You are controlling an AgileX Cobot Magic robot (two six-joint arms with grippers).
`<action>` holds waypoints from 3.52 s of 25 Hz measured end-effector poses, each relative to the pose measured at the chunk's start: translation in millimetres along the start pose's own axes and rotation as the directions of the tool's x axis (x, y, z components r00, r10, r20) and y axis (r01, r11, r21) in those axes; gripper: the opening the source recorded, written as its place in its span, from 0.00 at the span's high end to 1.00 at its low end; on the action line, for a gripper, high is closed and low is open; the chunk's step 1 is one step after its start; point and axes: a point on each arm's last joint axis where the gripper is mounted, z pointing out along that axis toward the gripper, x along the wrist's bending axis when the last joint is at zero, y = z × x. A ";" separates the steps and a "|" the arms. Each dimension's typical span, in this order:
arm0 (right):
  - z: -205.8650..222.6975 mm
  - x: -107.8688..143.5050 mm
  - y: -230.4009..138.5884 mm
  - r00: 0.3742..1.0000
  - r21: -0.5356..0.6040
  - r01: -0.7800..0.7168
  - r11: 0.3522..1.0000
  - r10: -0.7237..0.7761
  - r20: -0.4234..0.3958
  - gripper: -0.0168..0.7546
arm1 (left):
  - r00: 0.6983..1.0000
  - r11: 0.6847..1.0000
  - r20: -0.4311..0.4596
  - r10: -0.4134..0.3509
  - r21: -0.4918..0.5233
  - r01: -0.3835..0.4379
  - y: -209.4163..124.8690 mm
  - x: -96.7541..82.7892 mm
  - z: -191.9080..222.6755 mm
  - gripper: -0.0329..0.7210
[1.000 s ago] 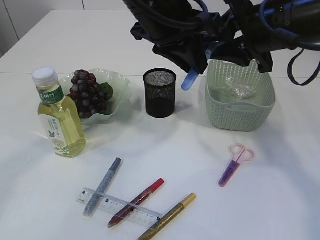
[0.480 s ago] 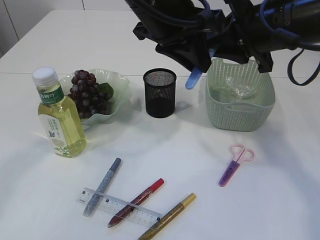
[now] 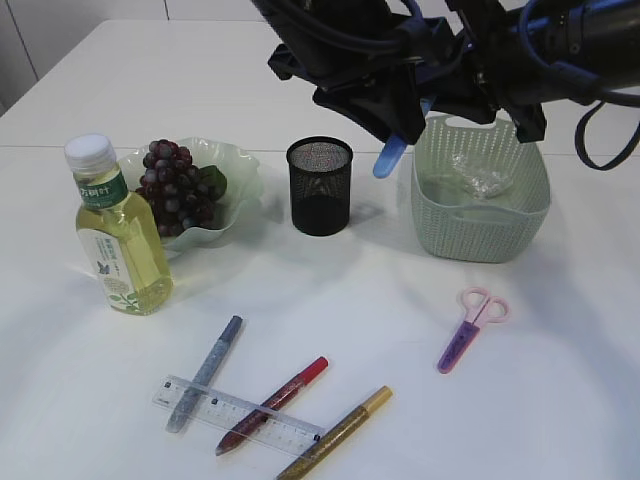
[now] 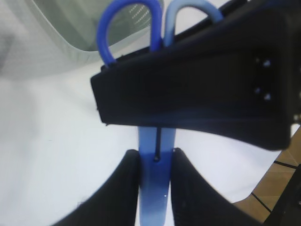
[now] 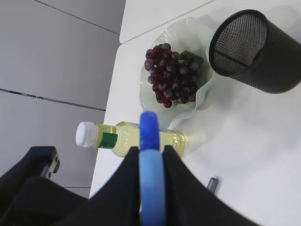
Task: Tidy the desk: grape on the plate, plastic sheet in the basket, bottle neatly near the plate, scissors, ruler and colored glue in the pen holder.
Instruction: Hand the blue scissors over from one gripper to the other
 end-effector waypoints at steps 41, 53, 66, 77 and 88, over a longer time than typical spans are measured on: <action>0.0 0.1 0.1 0.999 -0.001 0.033 0.999 -0.033 -0.001 0.87 | 1.000 1.000 0.006 -0.001 -0.007 0.001 0.7 -0.6 0.0 0.75; 0.0 0.1 0.1 0.999 -0.001 0.033 0.999 -0.033 -0.001 0.87 | 1.000 1.000 0.014 -0.005 -0.011 0.005 1.0 -1.3 0.0 0.66; 0.0 0.1 0.1 0.999 -0.001 0.033 0.999 -0.033 -0.001 0.87 | 1.000 1.000 0.004 0.000 0.015 0.000 -1.4 -0.3 0.0 0.63; 0.0 -0.4 -0.3 0.999 0.003 0.047 0.999 -0.047 0.004 0.87 | 1.000 0.999 -0.001 -0.007 0.035 0.007 -2.8 3.4 -3.0 0.63; 0.0 -0.8 -0.6 0.997 0.007 0.070 0.997 -0.071 0.009 0.87 | 1.000 1.000 -0.006 -0.015 0.025 0.015 -3.8 7.0 -34.1 0.63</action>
